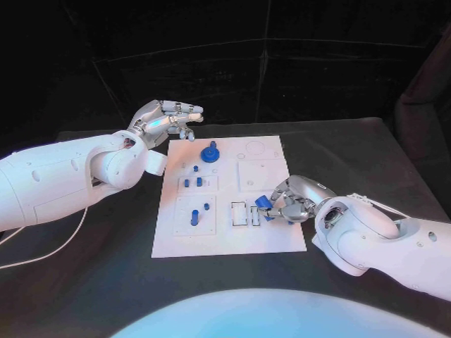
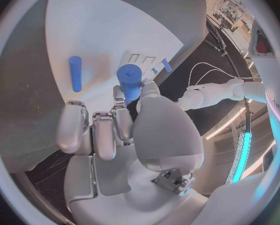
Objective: Assemble the parts on the task board
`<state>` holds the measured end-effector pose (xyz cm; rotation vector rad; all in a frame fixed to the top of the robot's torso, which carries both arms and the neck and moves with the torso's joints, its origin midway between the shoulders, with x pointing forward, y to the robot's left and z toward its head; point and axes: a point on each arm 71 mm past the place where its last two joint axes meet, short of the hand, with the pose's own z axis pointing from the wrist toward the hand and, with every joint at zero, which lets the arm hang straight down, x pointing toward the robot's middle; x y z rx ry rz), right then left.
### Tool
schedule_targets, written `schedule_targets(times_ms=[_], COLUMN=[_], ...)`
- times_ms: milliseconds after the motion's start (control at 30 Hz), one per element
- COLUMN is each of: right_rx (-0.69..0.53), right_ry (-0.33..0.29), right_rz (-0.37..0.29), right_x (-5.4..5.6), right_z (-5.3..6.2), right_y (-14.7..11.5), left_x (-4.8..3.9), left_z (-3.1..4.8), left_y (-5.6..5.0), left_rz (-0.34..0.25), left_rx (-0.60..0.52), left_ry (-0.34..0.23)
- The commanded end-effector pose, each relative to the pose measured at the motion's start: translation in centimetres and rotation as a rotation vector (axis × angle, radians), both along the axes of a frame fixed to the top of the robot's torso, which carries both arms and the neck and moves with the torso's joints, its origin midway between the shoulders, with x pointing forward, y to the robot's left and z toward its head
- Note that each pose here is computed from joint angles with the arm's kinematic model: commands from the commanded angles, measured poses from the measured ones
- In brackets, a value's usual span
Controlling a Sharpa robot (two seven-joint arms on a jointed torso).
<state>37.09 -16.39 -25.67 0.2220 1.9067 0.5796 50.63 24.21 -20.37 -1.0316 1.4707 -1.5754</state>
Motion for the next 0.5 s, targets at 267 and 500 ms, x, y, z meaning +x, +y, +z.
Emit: schedule_targets(times_ms=[267,500], right_rx=[0.056,0.021], right_ry=[0.069,0.125], right_rz=[0.025,0.04], right_x=[0.0,0.4], right_z=[-0.3,-1.1], right_y=[2.1,3.3], left_x=[-0.08,-0.1], left_z=[0.18,0.19], left_y=[-0.2,-0.3], left_rz=[-0.013,-0.014], left_rx=[-0.012,-0.012], left_ry=[-0.003,-0.003])
